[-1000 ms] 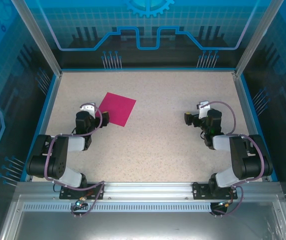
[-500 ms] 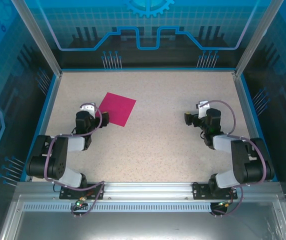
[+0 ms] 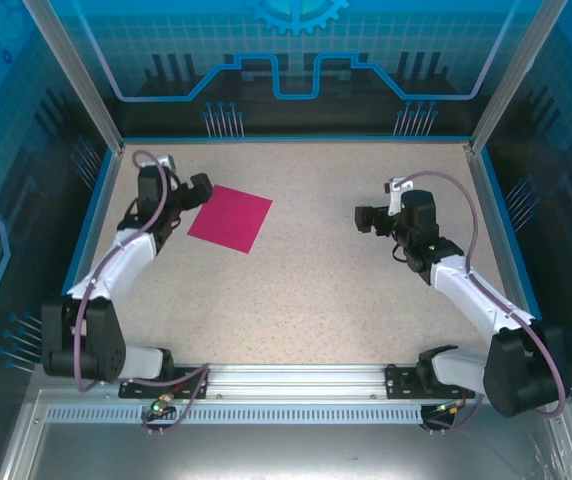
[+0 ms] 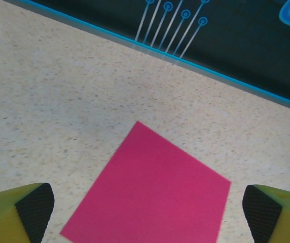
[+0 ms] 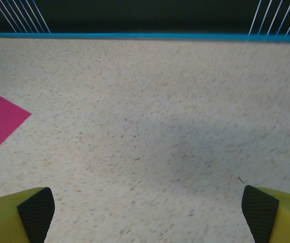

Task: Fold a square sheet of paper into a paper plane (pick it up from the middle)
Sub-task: Move the square sheet of paper to the center of the table, then fold the square sheet of paper in half at the center of the table.

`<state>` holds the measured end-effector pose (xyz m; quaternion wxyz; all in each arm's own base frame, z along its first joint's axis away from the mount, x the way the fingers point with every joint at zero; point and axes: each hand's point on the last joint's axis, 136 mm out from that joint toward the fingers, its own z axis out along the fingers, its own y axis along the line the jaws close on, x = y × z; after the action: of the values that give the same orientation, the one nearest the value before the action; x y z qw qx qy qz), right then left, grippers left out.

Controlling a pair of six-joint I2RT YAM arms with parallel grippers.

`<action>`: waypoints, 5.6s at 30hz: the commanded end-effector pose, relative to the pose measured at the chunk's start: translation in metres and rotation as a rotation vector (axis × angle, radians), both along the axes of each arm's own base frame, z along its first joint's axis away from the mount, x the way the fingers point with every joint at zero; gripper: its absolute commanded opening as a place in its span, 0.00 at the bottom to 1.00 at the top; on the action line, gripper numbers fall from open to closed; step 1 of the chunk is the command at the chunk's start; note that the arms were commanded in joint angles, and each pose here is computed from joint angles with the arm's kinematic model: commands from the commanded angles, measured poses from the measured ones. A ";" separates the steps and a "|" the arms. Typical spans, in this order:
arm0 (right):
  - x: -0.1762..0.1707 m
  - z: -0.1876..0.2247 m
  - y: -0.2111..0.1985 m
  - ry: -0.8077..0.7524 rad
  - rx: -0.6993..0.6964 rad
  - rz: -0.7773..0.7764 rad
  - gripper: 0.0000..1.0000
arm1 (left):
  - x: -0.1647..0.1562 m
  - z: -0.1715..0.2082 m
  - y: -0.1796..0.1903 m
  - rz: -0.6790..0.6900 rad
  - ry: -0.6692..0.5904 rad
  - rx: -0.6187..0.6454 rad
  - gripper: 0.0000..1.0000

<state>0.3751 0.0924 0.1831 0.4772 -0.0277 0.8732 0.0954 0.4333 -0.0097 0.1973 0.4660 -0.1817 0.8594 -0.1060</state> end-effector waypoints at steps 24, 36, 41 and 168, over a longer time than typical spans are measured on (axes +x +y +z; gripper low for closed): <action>0.006 -0.071 0.111 0.510 0.271 0.057 0.99 | -0.011 -0.190 -0.102 -0.049 0.778 -0.251 0.99; -0.006 -0.074 0.096 0.537 0.228 -0.002 0.99 | -0.100 -0.208 -0.175 -0.122 0.975 -0.473 0.99; -0.016 -0.082 0.091 0.560 0.219 -0.039 0.99 | -0.133 -0.206 -0.228 -0.161 1.004 -0.593 0.99; -0.086 -0.089 0.253 0.846 0.402 0.504 0.20 | -0.102 -0.126 -0.096 -0.061 0.738 -0.768 0.99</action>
<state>0.2937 0.3493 0.1147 0.0824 -0.1118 0.9213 0.3632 0.3347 -0.0929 0.0766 0.0458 -0.3505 0.8705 -0.3424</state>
